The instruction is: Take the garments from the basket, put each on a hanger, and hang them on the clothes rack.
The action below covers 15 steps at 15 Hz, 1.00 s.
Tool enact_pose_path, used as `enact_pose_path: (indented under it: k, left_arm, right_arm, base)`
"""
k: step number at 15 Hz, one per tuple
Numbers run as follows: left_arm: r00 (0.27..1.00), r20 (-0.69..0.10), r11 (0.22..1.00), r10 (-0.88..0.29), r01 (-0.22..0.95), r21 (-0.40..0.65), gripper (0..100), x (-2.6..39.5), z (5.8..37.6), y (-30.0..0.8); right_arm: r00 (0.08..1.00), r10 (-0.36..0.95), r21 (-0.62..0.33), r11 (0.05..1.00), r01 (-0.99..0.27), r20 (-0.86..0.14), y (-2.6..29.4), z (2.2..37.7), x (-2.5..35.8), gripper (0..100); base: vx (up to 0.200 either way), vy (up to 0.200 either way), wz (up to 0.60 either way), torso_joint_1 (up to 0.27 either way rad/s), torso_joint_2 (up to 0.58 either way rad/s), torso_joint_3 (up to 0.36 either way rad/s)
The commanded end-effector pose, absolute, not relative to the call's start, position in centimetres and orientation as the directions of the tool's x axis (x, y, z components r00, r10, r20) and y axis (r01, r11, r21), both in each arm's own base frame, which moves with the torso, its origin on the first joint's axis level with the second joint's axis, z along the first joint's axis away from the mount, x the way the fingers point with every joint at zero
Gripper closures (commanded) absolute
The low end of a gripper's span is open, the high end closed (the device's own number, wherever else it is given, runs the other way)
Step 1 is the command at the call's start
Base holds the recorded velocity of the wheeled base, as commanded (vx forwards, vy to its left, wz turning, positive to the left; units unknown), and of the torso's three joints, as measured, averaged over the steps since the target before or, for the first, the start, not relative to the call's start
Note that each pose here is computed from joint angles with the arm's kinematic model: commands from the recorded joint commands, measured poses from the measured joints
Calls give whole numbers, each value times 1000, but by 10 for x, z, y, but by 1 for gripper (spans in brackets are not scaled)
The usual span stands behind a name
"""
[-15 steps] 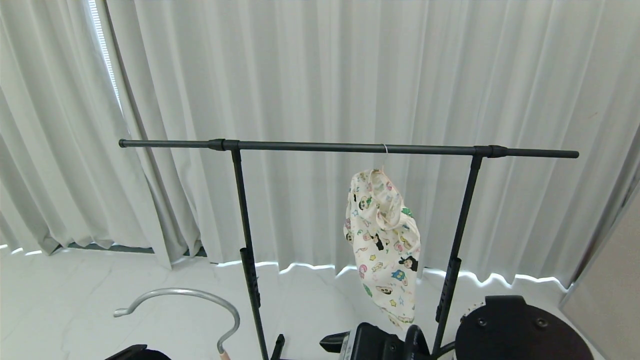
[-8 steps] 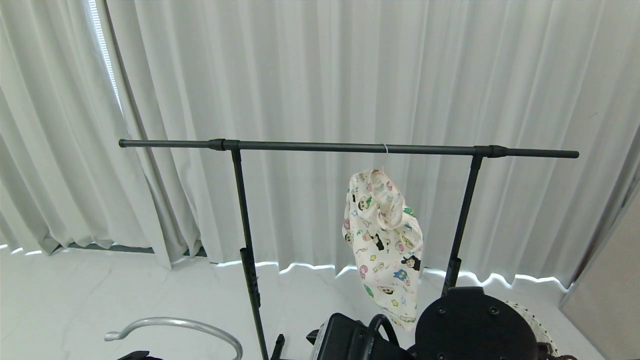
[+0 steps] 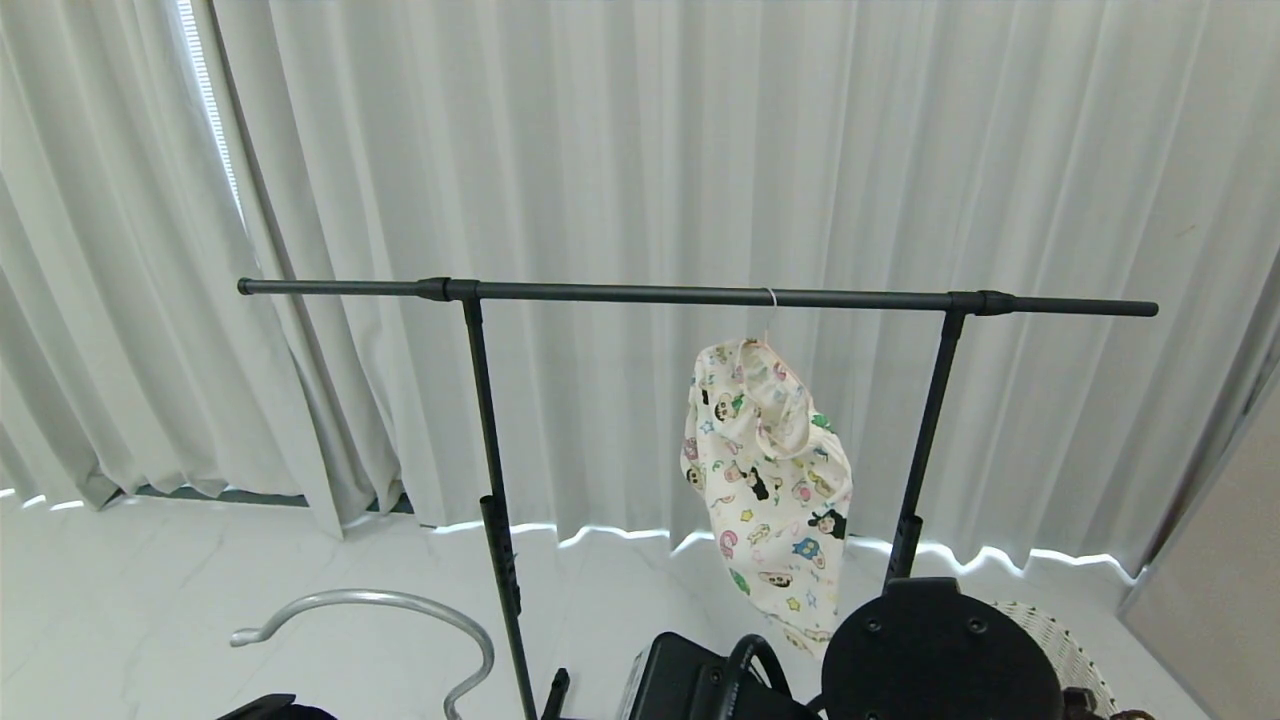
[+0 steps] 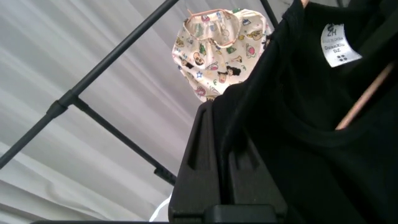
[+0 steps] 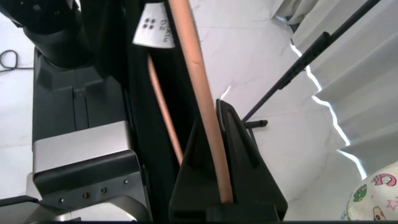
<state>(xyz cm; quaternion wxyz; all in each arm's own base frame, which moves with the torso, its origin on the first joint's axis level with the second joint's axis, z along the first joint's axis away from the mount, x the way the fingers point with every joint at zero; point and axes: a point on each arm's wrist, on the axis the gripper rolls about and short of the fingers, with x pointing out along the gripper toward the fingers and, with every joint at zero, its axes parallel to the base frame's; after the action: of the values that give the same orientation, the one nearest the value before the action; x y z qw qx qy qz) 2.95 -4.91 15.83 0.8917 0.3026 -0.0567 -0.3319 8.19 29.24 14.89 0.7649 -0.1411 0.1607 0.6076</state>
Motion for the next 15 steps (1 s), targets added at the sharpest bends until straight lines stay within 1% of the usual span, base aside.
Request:
enact_pose_path:
  k: [1, 4, 5, 7, 8, 11, 13, 14, 15]
  left_arm:
    - [773, -99, 597, -627, 558, 577, 100, 30, 159, -49]
    - [774, -103, 594, -625, 557, 580, 100, 30, 159, -50]
    - [779, -103, 599, -619, 552, 580, 0, 30, 159, -50]
    - [801, -103, 622, -590, 532, 575, 0, 32, 159, -49]
    - [806, -99, 642, -583, 532, 552, 0, 33, 161, -49]
    - [806, -100, 656, -584, 541, 527, 0, 35, 166, -53]
    - [785, -110, 644, -610, 572, 509, 0, 38, 174, -63]
    - [784, -116, 647, -609, 577, 498, 0, 40, 177, -67]
    - [797, -130, 668, -589, 571, 477, 0, 45, 180, -73]
  right_arm:
    - [211, 885, -20, 223, -975, -416, 292, 149, 82, 100]
    - [216, 885, -22, 227, -974, -412, 292, 151, 82, 100]
    - [218, 889, -23, 229, -973, -404, 290, 154, 82, 100]
    - [233, 870, -21, 249, -968, -434, 278, 160, 85, 100]
    - [252, 861, -20, 271, -962, -441, 270, 165, 89, 100]
    - [326, 846, -21, 350, -936, -422, 254, 175, 108, 100]
    - [378, 823, -21, 408, -913, -425, 240, 181, 120, 100]
    - [395, 814, -23, 427, -904, -426, 234, 183, 123, 100]
    - [423, 801, -28, 455, -890, -423, 226, 187, 126, 100]
  base:
    - [0, 0, 0, 0, 0, 0]
    - [0, 0, 0, 0, 0, 0]
    - [0, 0, 0, 0, 0, 0]
    - [0, 0, 0, 0, 0, 0]
    - [0, 0, 0, 0, 0, 0]
    - [0, 0, 0, 0, 0, 0]
    - [0, 0, 0, 0, 0, 0]
    - [0, 0, 0, 0, 0, 0]
    - [0, 0, 0, 0, 0, 0]
